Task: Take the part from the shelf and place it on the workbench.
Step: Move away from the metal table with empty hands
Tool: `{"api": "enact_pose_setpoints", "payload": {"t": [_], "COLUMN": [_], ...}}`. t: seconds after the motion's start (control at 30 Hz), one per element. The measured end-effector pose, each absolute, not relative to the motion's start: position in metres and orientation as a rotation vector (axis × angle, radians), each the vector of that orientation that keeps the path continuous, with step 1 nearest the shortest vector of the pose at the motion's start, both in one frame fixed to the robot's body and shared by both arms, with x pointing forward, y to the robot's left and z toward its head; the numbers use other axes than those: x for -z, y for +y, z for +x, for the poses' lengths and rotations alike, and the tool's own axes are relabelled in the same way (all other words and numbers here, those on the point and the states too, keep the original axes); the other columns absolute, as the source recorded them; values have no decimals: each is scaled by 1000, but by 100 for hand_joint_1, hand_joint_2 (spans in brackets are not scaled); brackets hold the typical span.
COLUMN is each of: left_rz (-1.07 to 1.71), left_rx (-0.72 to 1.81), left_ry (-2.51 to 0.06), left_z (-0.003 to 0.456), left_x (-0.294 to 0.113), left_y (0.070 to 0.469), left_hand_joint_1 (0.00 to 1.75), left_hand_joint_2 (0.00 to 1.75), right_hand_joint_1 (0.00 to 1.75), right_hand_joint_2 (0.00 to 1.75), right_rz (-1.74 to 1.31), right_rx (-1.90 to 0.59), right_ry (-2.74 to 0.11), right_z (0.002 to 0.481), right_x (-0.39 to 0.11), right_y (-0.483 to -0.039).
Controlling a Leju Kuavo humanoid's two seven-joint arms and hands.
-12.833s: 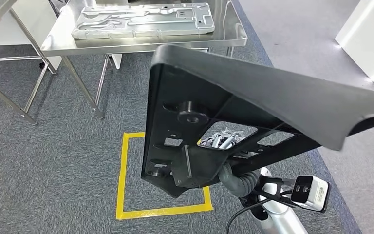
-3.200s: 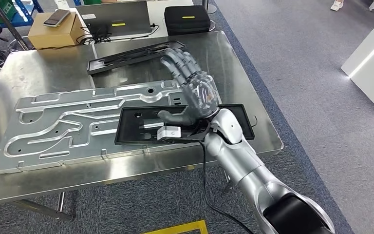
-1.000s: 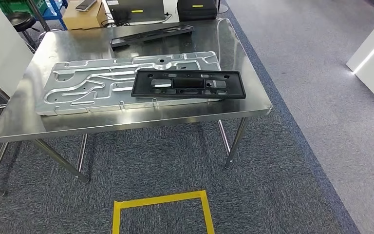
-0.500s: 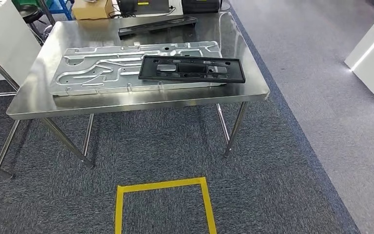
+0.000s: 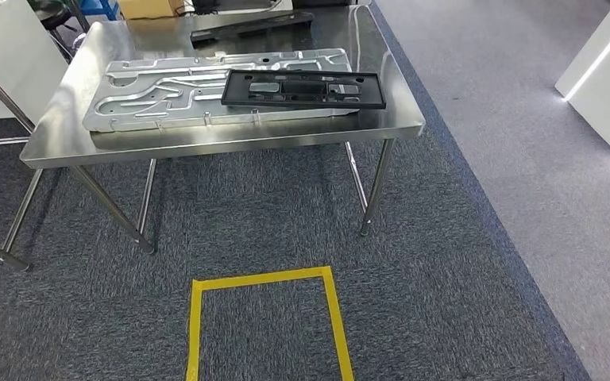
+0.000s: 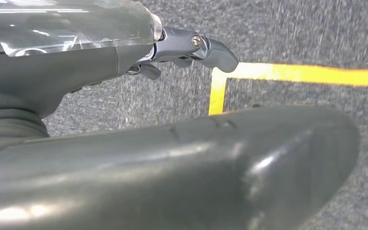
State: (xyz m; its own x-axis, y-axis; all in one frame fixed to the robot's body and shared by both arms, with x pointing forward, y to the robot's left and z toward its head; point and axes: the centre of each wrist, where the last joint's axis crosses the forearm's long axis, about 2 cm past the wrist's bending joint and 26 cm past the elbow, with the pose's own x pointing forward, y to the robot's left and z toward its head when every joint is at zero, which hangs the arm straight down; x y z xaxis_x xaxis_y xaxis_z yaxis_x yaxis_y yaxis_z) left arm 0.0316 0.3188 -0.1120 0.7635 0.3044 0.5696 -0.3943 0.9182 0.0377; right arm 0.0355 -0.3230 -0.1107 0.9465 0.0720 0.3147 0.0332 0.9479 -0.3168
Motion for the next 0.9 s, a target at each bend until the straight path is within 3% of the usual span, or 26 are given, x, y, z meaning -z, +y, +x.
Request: {"api": "enact_pose_setpoints", "payload": {"t": [0.77, 0.9], "left_rz": [155, 150], "left_rx": [-365, -361], "left_ry": [-555, -554], "left_z": [33, 34], "left_x": [112, 112], "left_y": [319, 318], "left_hand_joint_1": [0, 0], "left_hand_joint_2": [0, 0], "right_hand_joint_1": [0, 0], "right_hand_joint_2": [0, 175], "right_rz": [-225, -213], "right_rx": [2, 23], "right_ry": [-282, -257], "right_z": [34, 34], "right_x": [112, 112], "right_y": [-319, -319]}}
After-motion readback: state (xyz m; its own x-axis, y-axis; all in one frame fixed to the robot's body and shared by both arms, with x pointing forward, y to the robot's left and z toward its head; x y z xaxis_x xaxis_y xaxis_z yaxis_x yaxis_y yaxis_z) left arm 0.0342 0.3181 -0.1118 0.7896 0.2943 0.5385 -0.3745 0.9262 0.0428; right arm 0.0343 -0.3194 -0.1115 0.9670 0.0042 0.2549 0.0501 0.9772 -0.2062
